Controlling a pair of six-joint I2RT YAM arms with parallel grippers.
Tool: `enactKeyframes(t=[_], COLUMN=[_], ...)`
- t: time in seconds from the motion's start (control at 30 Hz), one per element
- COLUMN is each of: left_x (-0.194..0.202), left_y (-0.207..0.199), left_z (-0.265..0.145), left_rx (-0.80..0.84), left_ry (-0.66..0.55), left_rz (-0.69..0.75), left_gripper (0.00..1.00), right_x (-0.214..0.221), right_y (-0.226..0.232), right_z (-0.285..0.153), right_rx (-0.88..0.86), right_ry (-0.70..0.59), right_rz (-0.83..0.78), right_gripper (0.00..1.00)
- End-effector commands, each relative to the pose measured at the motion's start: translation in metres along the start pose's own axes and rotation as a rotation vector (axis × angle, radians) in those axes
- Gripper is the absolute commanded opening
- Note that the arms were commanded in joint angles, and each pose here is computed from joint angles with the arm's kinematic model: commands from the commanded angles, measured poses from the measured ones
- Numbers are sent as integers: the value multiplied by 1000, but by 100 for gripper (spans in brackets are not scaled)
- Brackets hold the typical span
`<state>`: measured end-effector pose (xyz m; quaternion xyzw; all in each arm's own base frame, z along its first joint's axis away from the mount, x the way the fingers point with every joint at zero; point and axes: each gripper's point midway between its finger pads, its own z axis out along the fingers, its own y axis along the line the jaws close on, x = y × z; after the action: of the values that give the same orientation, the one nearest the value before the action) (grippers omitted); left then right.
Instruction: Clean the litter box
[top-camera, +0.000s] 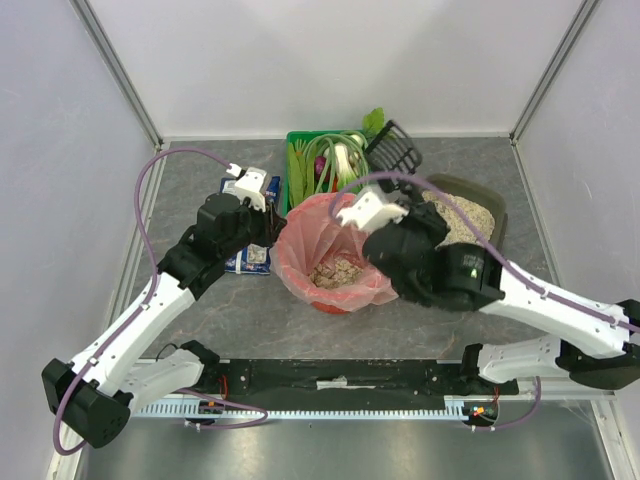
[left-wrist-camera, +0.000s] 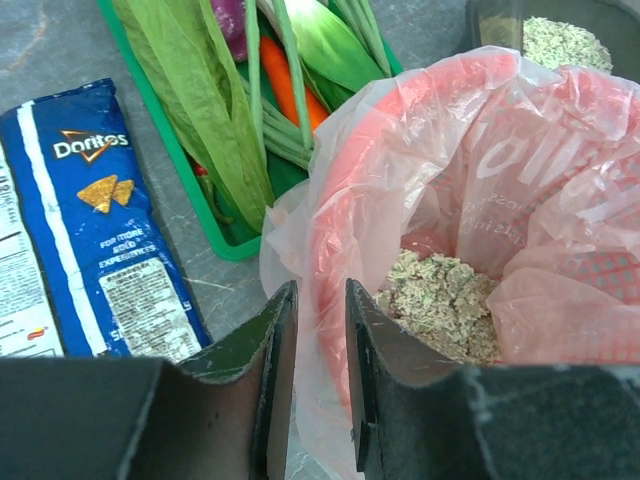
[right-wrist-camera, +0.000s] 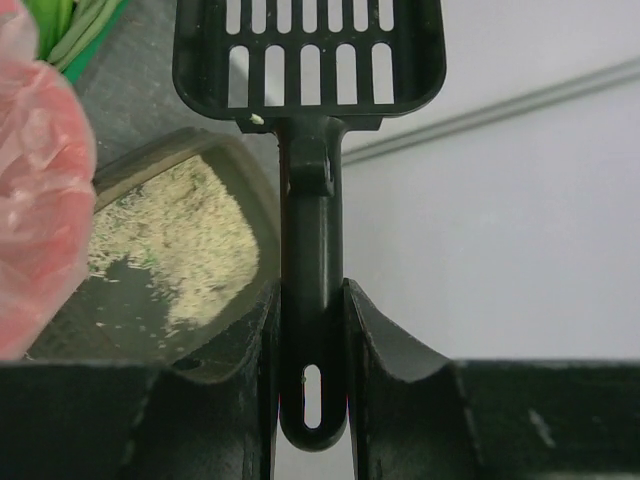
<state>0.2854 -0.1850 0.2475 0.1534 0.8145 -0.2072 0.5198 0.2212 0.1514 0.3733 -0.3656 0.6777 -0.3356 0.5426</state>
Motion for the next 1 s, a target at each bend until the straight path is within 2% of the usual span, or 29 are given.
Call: enactKeyframes(t=[0.0, 0.1, 0.13, 0.17, 0.23, 0.27, 0.37, 0.47, 0.57, 0.77, 0.83, 0.97], left_x=[-23, -26, -25, -25, -26, -27, -29, -29, -30, -36, -37, -38], left_y=[7, 9, 9, 10, 10, 10, 11, 12, 13, 17, 17, 17], left_z=[-5, -7, -7, -7, -8, -9, -11, -13, -16, -23, -25, -27], left_rx=[-42, -50, -51, -54, -54, -57, -62, -65, -70, -95, -98, -110], left_ry=[-87, -96, -96, -97, -101, -108, -118, -124, -134, -168, -174, -184], left_rz=[57, 61, 64, 62, 65, 67, 71, 73, 79, 90, 95, 113], left_gripper=[33, 33, 33, 33, 33, 33, 33, 33, 33, 33, 33, 33], right_x=[13, 45, 66, 75, 103, 109, 135, 159, 170, 180, 177, 183], right_y=[-4, -4, -11, 1, 6, 20, 41, 49, 57, 93, 105, 115], right_z=[25, 44, 53, 52, 57, 52, 44, 35, 30, 20, 17, 20], right_rx=[-120, -202, -178, -255, -272, -348, -422, -436, -453, -610, -665, -667], right_ry=[71, 185, 259, 298, 414, 455, 589, 738, 841, 1042, 1075, 1135], right_rz=[322, 461, 508, 528, 607, 638, 753, 805, 832, 901, 924, 909], right_gripper=[0, 0, 0, 0, 0, 0, 0, 0, 0, 0, 0, 0])
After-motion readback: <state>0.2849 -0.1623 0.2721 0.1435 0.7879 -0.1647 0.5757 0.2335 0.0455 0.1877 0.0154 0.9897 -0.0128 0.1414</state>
